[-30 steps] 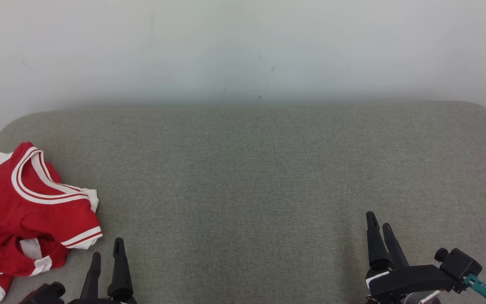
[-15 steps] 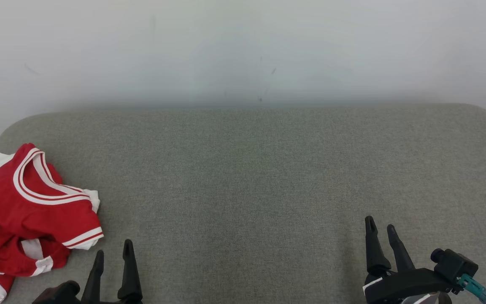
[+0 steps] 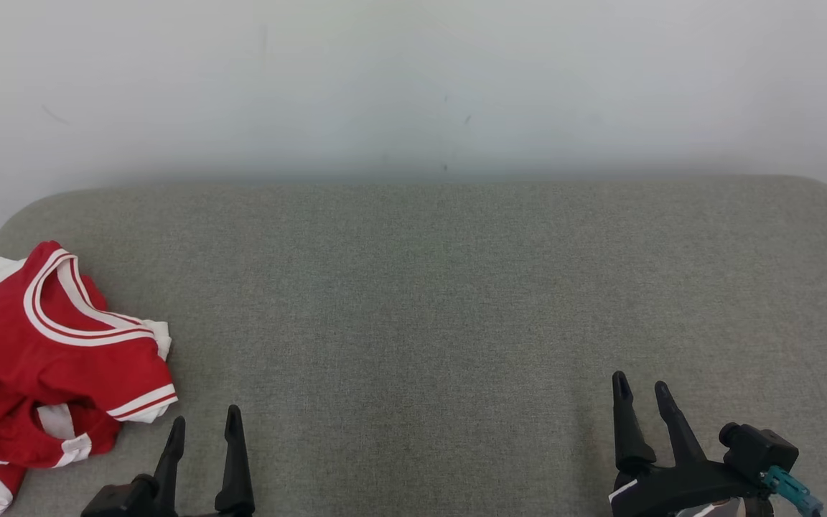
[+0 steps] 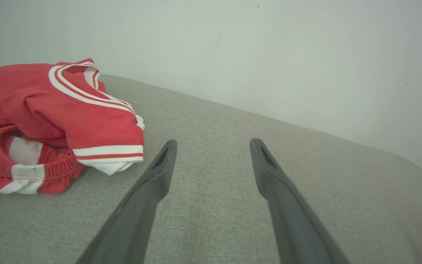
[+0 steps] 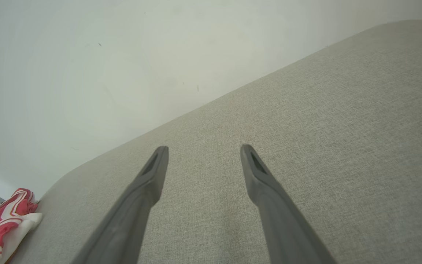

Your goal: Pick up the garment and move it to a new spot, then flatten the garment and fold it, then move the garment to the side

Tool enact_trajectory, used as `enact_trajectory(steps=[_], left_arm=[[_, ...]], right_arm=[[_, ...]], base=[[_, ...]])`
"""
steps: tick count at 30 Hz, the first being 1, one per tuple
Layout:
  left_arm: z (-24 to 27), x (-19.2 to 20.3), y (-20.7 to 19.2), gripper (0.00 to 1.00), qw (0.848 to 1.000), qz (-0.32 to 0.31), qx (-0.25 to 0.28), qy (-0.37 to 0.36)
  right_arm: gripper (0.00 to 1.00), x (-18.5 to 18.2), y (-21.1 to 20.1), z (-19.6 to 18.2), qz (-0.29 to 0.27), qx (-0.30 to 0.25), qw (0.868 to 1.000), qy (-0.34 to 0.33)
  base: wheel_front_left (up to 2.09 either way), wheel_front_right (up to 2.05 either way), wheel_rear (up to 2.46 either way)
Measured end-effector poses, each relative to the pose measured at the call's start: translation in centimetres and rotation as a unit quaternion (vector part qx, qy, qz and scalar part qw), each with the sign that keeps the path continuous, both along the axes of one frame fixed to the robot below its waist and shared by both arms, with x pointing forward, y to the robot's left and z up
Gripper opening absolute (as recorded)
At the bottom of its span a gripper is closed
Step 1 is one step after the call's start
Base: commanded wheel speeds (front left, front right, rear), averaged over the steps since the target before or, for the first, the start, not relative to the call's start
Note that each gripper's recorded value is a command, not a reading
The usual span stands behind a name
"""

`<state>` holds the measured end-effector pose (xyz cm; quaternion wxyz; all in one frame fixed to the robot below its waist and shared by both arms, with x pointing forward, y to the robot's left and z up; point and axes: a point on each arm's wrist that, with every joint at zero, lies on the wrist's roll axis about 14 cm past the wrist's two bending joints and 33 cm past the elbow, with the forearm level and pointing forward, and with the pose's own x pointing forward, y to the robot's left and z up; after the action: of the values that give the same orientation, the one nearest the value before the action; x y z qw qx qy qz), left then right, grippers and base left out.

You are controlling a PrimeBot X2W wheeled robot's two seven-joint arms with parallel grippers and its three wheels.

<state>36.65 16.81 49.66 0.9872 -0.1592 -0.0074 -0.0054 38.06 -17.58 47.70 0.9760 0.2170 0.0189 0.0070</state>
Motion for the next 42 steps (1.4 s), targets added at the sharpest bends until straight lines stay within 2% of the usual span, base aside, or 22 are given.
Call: enact_trajectory(steps=[29, 42], left_arm=[[0.2, 0.0, -1.2, 1.00, 0.994, -0.022, 0.102, -0.021], [-1.2, -0.6, -1.0, 1.00, 0.994, -0.018, 0.107, 0.000]], right_arm=[[1.00, 0.3, 0.6, 0.0, 0.020, -0.093, 0.995, -0.015], [1.00, -0.1, 0.5, -0.6, 0.023, -0.108, 0.994, -0.006]], base=[[0.00, 0.00, 0.00], [0.00, 0.00, 0.00]])
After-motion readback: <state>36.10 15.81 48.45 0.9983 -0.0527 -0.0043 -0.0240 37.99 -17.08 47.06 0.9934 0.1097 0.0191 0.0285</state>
